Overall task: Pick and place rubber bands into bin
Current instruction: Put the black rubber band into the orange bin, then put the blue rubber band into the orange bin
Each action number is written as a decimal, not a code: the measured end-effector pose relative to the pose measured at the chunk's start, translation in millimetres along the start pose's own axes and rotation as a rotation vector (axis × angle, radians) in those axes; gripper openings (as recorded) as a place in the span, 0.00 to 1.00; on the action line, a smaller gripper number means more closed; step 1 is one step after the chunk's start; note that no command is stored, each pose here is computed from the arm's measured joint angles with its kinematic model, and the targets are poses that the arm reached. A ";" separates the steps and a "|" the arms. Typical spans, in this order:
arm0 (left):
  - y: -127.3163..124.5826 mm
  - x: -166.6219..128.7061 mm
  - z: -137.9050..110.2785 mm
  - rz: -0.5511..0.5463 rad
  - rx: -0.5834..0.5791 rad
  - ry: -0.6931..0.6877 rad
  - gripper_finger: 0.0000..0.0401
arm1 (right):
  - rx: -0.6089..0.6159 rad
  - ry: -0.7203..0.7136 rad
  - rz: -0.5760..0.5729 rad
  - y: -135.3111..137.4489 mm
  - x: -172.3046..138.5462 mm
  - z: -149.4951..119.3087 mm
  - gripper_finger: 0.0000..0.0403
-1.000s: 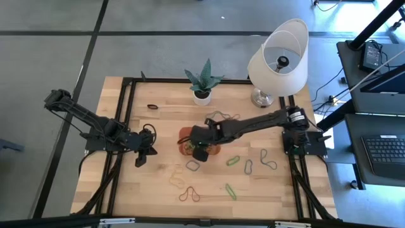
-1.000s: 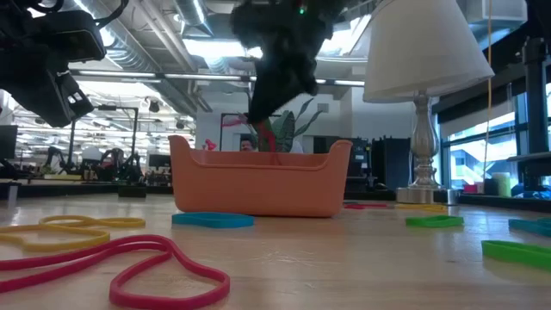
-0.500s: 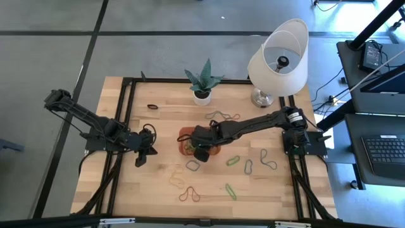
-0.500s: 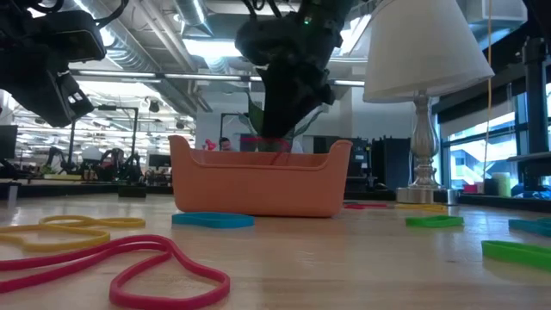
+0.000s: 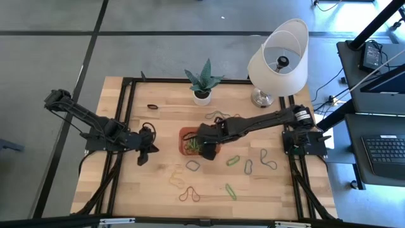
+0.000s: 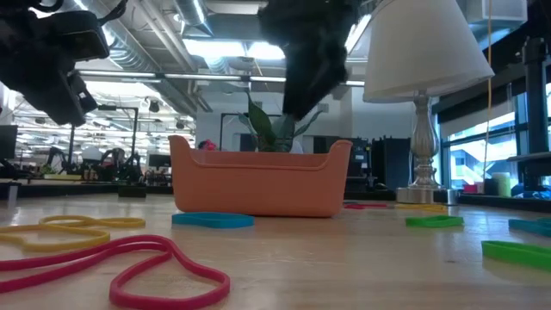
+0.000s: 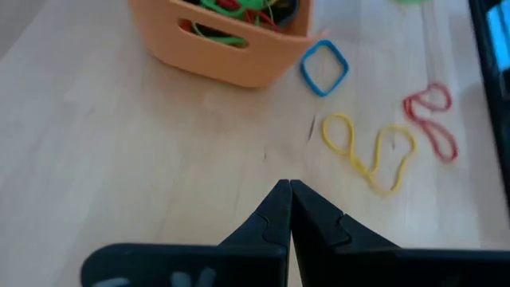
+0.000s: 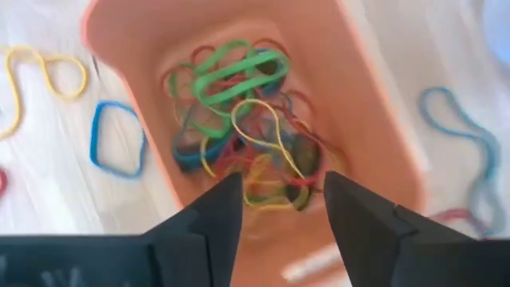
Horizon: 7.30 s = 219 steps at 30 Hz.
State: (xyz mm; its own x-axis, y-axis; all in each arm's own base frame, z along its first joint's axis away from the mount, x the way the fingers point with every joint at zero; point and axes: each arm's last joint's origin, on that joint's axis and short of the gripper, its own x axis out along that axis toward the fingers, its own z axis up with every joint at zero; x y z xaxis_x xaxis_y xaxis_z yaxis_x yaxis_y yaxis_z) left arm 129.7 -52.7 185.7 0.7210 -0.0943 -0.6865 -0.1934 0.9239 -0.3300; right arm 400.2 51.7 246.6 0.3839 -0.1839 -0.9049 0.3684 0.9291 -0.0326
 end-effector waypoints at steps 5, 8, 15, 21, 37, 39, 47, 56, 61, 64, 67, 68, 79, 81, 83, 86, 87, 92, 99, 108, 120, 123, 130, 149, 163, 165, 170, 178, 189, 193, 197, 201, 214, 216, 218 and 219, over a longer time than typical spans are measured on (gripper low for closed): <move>-4.8 -3.5 9.4 0.026 -0.114 -0.045 0.01 | -0.164 -0.180 0.036 -1.9 -52.8 -9.5 0.39; -11.1 -5.3 20.7 0.068 -0.140 -0.093 0.01 | -0.175 -0.281 0.089 -14.4 -74.7 -33.8 0.34; -28.0 -7.3 49.8 0.178 -0.119 -0.070 0.01 | -0.005 -0.423 0.278 -52.9 -89.5 -127.6 0.27; -18.8 -16.6 72.5 0.375 -0.187 0.033 0.01 | 0.110 -0.460 0.383 -81.7 -90.9 -188.2 0.26; 82.9 -44.0 94.7 0.661 -0.399 0.313 0.35 | 0.246 -0.569 0.459 -101.4 -78.3 -213.0 0.26; 100.8 -43.7 95.8 0.657 -0.447 0.360 0.38 | 0.274 -0.577 0.451 -103.4 -78.1 -211.5 0.26; 168.8 -19.9 97.4 0.564 -0.365 0.538 0.44 | 0.377 -0.679 0.326 -113.4 -78.0 -203.4 0.26; 219.2 17.0 99.5 0.596 -0.188 0.713 0.45 | 0.489 -0.718 0.337 -119.4 -79.2 -196.9 0.26; 238.0 34.1 98.8 0.579 -0.122 0.787 0.45 | 0.529 -0.713 0.349 -119.9 -79.2 -196.7 0.26; 245.8 45.7 92.4 0.529 -0.107 0.835 0.43 | 0.551 -0.709 0.358 -119.8 -79.2 -196.7 0.26; 248.5 53.2 86.9 0.481 -0.111 0.877 0.35 | 0.554 -0.710 0.357 -119.7 -78.9 -196.6 0.26; 248.6 54.0 86.5 0.470 -0.115 0.878 0.30 | 0.557 -0.713 0.353 -119.6 -78.7 -196.1 0.26; 204.6 21.7 137.1 0.477 -0.150 0.764 0.01 | 0.535 -0.677 0.312 -114.6 -67.8 -192.6 0.26; 186.8 11.5 150.9 0.476 -0.152 0.716 0.01 | 0.516 -0.668 0.298 -113.5 -65.0 -192.1 0.26; 166.0 1.8 169.6 0.484 -0.125 0.623 0.01 | 0.497 -0.659 0.284 -112.5 -62.5 -191.7 0.26; 133.8 -6.8 188.8 0.485 -0.073 0.533 0.01 | 0.471 -0.650 0.269 -111.6 -60.0 -191.3 0.26; 121.8 -8.2 197.0 0.479 -0.050 0.491 0.01 | 0.469 -0.647 0.265 -111.4 -59.3 -191.3 0.26; 60.0 0.1 225.0 0.446 0.040 0.373 0.01 | 0.465 -0.638 0.258 -111.0 -57.8 -191.5 0.26; -7.6 44.8 241.7 0.415 0.141 0.358 0.01 | 0.438 -0.636 0.247 -111.1 -57.6 -191.9 0.26; -41.8 118.7 225.5 0.428 0.123 0.458 0.01 | 0.439 -0.634 0.248 -110.9 -57.6 -192.0 0.26; -33.7 177.7 197.7 0.494 -0.046 0.579 0.07 | 0.380 -0.579 0.304 -108.8 -56.3 -194.2 0.26; -34.6 181.2 194.9 0.498 -0.056 0.587 0.15 | 0.377 -0.578 0.304 -108.8 -56.2 -194.3 0.26; -38.0 171.5 202.0 0.501 -0.106 0.553 0.30 | 0.365 -0.552 0.285 -109.6 -54.3 -196.8 0.26; -72.4 94.3 236.1 0.370 0.103 0.406 0.20 | 0.403 -0.582 0.382 -101.9 -60.0 -194.6 0.20; -58.4 47.8 143.3 0.347 0.125 0.300 0.01 | 0.456 -0.541 0.299 -81.0 -79.2 -191.6 0.01; -50.7 36.8 127.4 0.330 0.090 0.263 0.00 | 0.464 -0.456 0.245 -77.4 -83.6 -189.5 0.00; -34.5 15.4 93.4 0.257 0.076 0.196 0.01 | 0.566 -0.151 0.039 -74.2 -93.8 -190.3 0.00; -10.2 1.4 55.7 0.188 0.055 0.100 0.01 | 0.782 0.180 -0.147 -65.1 -77.0 -197.3 0.03; 1.3 1.8 37.4 0.171 0.033 0.078 0.00 | 0.955 0.366 -0.272 -61.1 -34.0 -226.7 0.19; 1.5 2.3 37.0 0.170 0.033 0.077 0.01 | 0.996 0.363 -0.262 -62.3 -22.4 -236.3 0.27; 1.4 2.4 37.2 0.169 0.032 0.075 0.00 | 1.009 0.365 -0.281 -66.8 -9.5 -248.1 0.35; 1.1 2.4 37.7 0.166 0.032 0.069 0.01 | 1.055 0.357 -0.281 -70.7 6.0 -260.0 0.40; -0.2 2.9 40.5 0.165 0.027 0.033 0.00 | 0.961 0.336 -0.278 -64.9 12.5 -255.6 0.03; -0.6 3.0 41.5 0.163 0.026 0.021 0.01 | 0.961 0.333 -0.274 -64.6 12.7 -255.4 0.02; -0.6 3.0 41.5 0.165 0.026 0.020 0.01 | 0.955 0.325 -0.269 -63.3 10.6 -254.7 0.02; -0.6 3.0 41.5 0.166 0.026 0.020 0.01 | 0.948 0.318 -0.272 -62.0 9.2 -253.7 0.01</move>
State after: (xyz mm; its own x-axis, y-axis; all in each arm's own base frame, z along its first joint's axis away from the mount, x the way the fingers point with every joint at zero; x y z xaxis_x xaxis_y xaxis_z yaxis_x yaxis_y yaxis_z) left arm 159.6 -38.1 210.7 0.6673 0.0529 -0.7429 -0.2907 0.9369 -0.1944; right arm 166.1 73.8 132.7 -0.0031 -0.1288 -0.9917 0.9774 0.2093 -0.0302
